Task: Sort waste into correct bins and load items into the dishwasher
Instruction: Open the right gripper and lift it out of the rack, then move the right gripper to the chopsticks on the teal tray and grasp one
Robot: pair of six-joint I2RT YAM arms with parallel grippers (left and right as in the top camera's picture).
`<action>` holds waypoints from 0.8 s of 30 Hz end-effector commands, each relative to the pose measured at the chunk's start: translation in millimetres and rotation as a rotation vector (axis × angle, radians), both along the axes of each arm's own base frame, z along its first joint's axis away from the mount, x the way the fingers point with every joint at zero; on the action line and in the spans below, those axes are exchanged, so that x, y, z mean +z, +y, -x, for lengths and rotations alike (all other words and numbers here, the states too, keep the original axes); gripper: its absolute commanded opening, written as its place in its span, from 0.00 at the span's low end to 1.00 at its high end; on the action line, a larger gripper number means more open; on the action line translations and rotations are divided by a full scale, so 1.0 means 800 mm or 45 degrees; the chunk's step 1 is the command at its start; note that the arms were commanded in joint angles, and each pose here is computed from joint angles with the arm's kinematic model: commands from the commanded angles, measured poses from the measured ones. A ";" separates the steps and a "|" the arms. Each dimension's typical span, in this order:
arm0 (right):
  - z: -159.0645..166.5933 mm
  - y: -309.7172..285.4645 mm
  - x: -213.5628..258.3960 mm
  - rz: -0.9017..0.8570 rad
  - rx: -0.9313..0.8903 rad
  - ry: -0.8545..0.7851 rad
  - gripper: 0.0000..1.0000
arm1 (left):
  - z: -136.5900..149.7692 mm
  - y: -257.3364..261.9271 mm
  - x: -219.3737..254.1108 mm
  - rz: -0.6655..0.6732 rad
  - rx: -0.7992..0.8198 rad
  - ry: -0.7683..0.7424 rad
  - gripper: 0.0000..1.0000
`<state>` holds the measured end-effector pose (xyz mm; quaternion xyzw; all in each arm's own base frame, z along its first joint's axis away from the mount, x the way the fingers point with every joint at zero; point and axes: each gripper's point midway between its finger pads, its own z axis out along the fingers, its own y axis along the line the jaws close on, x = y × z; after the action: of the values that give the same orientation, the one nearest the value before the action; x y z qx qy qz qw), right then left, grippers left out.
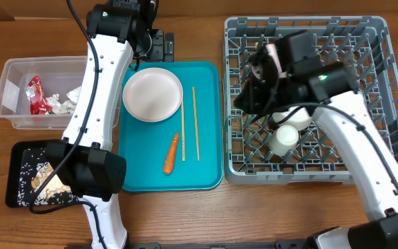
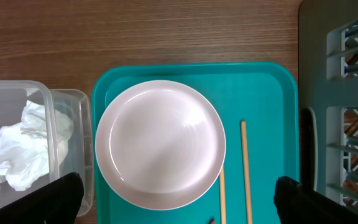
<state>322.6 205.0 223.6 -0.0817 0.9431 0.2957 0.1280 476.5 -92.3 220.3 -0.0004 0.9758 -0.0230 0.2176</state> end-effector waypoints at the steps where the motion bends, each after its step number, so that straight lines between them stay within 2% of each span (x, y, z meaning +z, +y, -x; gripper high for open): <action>1: 0.003 0.019 -0.002 0.087 -0.019 -0.040 0.13 | -0.006 0.005 0.001 -0.032 -0.015 -0.013 1.00; 7: 0.007 0.059 -0.018 0.155 0.000 -0.081 0.13 | -0.006 0.005 0.001 -0.032 -0.015 -0.013 1.00; 15: -0.010 0.112 -0.061 0.266 0.057 -0.195 0.13 | -0.006 0.005 0.001 -0.032 -0.015 -0.013 1.00; 24: -0.035 0.147 -0.129 0.277 -0.017 -0.128 0.11 | -0.006 0.005 0.001 -0.032 -0.015 -0.013 1.00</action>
<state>340.9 322.4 131.1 -0.1276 0.9578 0.1986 0.1641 476.5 -91.7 220.2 -0.0008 0.9758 -0.0215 0.2177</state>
